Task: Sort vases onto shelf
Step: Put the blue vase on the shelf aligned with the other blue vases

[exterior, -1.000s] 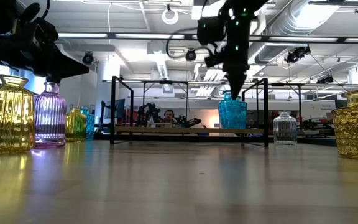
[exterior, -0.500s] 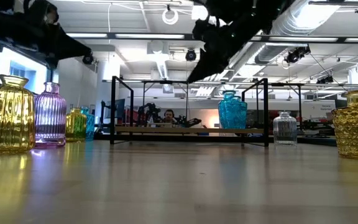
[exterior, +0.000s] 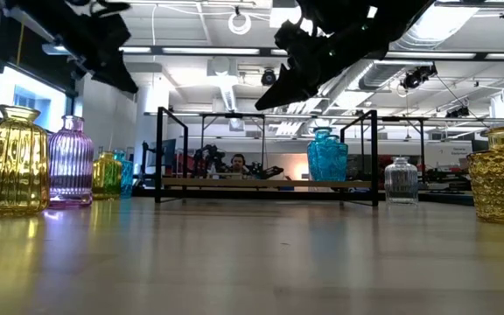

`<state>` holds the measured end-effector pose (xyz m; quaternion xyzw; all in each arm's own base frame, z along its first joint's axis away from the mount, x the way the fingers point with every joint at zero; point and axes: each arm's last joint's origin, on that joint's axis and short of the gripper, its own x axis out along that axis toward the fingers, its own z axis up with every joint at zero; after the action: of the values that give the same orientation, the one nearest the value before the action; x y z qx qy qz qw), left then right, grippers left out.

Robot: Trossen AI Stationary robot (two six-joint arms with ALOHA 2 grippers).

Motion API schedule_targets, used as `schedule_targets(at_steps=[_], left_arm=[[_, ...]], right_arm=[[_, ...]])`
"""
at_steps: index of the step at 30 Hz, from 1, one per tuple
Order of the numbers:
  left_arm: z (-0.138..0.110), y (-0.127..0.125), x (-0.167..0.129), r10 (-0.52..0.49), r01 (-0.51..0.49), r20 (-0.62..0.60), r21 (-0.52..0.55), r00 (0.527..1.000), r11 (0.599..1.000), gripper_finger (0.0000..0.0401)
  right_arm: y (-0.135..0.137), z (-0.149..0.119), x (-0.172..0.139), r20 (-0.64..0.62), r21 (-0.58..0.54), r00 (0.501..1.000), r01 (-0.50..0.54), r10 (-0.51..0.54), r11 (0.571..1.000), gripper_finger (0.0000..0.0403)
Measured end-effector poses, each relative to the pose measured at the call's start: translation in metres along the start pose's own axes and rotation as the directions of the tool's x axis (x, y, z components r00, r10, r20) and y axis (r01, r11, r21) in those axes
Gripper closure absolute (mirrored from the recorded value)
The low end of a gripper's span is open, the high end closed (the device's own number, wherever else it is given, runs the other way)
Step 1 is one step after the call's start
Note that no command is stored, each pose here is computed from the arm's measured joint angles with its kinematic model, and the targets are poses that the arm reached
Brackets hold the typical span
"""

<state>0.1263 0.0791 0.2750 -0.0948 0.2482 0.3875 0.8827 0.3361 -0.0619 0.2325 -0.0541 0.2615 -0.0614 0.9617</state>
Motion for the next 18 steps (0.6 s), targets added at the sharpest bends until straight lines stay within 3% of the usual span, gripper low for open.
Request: schedule_targets(at_steps=[6, 10, 18], left_arm=[[0.025, 0.025, 0.028, 0.043, -0.044, -0.232, 0.003, 0.972, 0.999, 0.0401], [0.032, 0.048, 0.051, 0.118, -0.122, -0.366, 0.012, 0.923, 0.992, 0.0396], [0.029, 0.074, 0.088, 0.120, -0.131, -0.544, 0.019, 0.831, 0.991, 0.0342]], right_arm=[[0.001, -0.001, 0.000, -0.015, -0.013, 1.000, -0.009, 0.009, 1.000, 0.0403], [0.001, -0.002, 0.000, -0.023, -0.027, 1.000, -0.010, 0.009, 1.000, 0.0403], [0.008, -0.002, 0.000, -0.028, -0.056, 0.999, -0.029, 0.028, 0.998, 0.0403]])
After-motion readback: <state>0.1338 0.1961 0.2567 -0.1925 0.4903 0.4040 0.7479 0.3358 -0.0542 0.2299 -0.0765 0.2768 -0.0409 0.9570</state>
